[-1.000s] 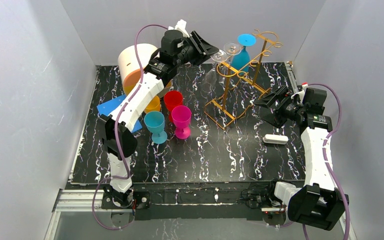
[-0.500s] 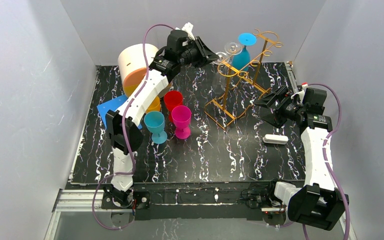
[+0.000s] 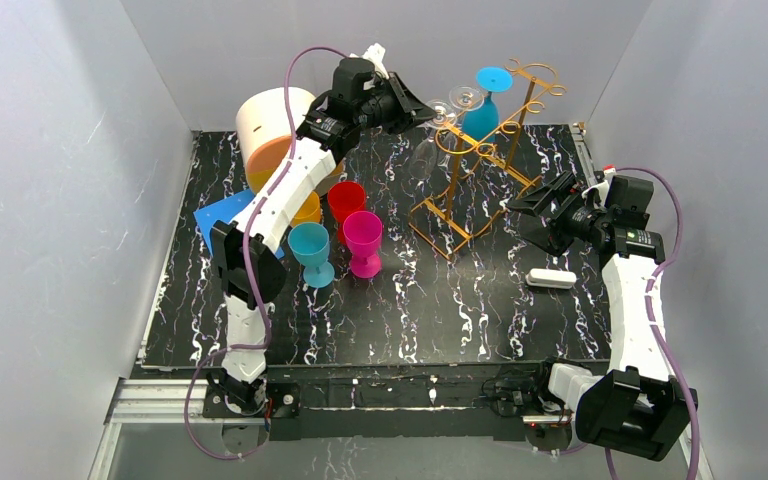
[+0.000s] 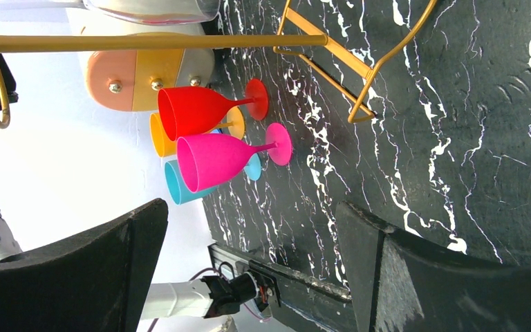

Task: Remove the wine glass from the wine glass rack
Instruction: Pick up the wine glass from the wine rack.

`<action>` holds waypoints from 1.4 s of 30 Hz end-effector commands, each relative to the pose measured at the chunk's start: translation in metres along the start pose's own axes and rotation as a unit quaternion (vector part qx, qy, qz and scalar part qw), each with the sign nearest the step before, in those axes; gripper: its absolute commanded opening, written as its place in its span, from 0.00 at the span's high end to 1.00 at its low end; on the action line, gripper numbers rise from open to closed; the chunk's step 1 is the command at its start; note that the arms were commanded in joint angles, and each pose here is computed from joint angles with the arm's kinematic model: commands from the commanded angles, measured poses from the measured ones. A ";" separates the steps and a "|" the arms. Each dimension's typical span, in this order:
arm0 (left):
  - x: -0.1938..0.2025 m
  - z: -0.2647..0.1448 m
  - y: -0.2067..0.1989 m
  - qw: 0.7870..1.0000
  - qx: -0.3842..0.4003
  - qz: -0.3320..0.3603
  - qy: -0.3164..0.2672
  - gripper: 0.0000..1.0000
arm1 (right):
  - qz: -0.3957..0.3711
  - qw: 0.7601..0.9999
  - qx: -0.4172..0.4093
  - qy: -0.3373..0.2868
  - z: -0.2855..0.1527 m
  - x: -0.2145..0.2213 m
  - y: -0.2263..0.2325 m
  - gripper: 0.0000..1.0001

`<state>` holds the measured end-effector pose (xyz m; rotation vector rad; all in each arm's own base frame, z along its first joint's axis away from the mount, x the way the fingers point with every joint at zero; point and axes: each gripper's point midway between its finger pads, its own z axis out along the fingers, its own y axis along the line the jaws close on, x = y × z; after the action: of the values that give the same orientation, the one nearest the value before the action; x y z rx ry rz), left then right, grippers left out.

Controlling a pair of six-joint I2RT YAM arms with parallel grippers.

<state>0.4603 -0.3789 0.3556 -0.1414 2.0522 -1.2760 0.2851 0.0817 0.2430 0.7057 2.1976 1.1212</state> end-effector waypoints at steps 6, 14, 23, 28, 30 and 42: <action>-0.032 -0.030 -0.063 0.993 0.111 0.004 -0.043 0.95 | -0.017 1.000 -0.024 -0.008 -0.009 -0.003 0.019 0.01; -0.036 -0.031 -0.050 0.994 0.096 -0.004 -0.045 0.89 | -0.013 1.000 -0.022 -0.006 -0.008 0.000 0.015 0.01; -0.031 -0.028 -0.029 0.998 0.061 0.009 -0.034 0.76 | -0.010 1.000 -0.023 -0.002 -0.008 0.001 0.015 0.01; -0.030 -0.027 -0.028 0.998 0.062 0.011 -0.030 0.86 | -0.010 1.000 -0.023 -0.003 -0.008 0.001 0.015 0.01; -0.029 -0.026 -0.028 0.998 0.064 0.011 -0.027 0.91 | -0.009 1.000 -0.024 -0.003 -0.008 0.001 0.015 0.01; -0.036 -0.033 -0.048 0.995 0.088 0.018 -0.032 1.00 | -0.009 1.000 -0.026 -0.003 -0.009 0.002 0.016 0.01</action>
<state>0.4726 -0.3691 0.3626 -0.1438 1.9945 -1.3500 0.2835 0.0839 0.2460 0.7120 2.1931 1.1442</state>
